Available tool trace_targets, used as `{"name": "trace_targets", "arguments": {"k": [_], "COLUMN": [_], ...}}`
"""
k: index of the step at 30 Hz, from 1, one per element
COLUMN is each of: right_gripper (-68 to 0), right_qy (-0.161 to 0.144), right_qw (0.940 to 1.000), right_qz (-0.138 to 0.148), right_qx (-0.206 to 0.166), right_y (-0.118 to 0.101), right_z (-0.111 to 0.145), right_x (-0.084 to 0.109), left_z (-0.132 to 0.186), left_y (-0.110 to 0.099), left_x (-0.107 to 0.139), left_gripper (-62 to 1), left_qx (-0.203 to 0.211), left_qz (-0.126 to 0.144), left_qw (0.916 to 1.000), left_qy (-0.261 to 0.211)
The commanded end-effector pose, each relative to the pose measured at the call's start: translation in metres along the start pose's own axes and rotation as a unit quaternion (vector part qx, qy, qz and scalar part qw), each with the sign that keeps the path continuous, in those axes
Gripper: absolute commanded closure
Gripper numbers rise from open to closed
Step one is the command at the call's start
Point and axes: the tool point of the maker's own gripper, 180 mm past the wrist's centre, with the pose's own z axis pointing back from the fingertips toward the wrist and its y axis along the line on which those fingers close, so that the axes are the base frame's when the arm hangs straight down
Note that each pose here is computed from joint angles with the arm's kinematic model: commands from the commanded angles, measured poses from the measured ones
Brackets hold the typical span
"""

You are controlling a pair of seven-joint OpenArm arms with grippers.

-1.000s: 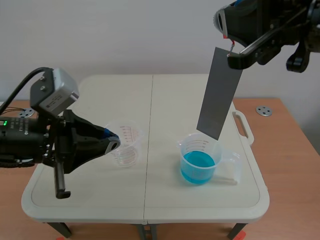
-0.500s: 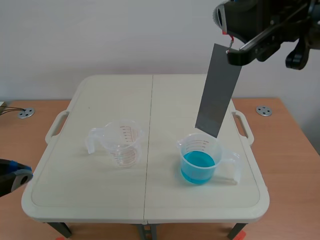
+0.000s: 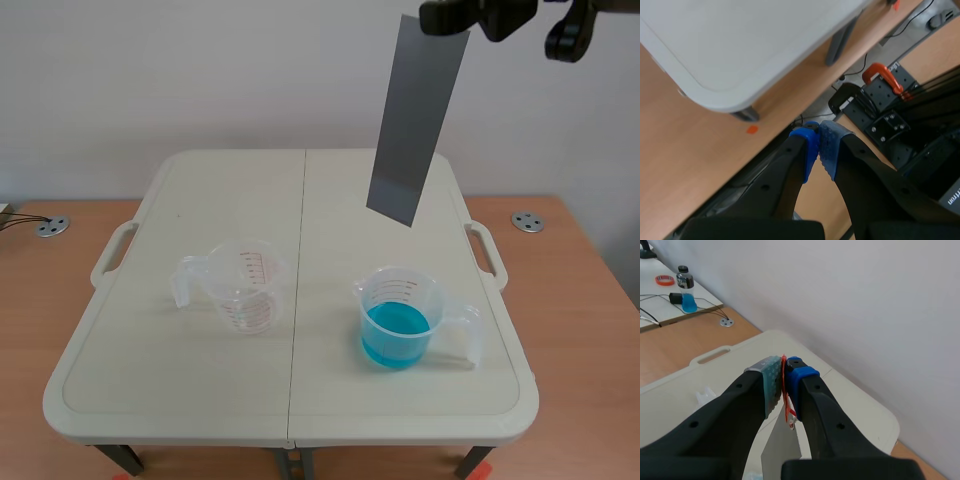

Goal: Hold the metal plate by the orange handle, dip it into the blue solution, take it out and point at it, then put the plate back in the beaker on the left.
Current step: 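Put the plate into the left beaker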

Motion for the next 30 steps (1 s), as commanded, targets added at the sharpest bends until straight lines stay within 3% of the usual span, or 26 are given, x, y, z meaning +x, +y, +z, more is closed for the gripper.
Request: {"name": "trace_targets", "arguments": {"k": [1,7,20,30], "right_gripper": [-1.1,-1.1,-1.1,-1.1], "right_qy": [-0.018,-0.023,-0.028,-0.037], "right_qw": [0.9998,0.9994,0.997,0.9951], "right_qz": [0.002,-0.008,-0.036,-0.031], "right_qx": [0.003,0.024,0.062,0.086], "right_y": [0.0,0.005,0.013,0.022], "right_z": [-0.003,-0.018,-0.053,-0.075], "right_x": [0.01,0.011,0.009,0.011], "left_z": [-0.001,0.001,0.002,0.005], "left_y": [-0.004,-0.015,-0.017,-0.016], "left_x": [0.001,-0.019,-0.031,-0.045], "left_gripper": [-2.7,-2.7,-2.7,-2.7], "left_qx": [0.002,0.007,0.005,0.009], "left_qz": [0.006,0.002,-0.016,-0.001], "left_qw": [0.9999,0.9996,0.9984,0.9976], "left_qy": [-0.008,0.026,0.054,0.069]}}
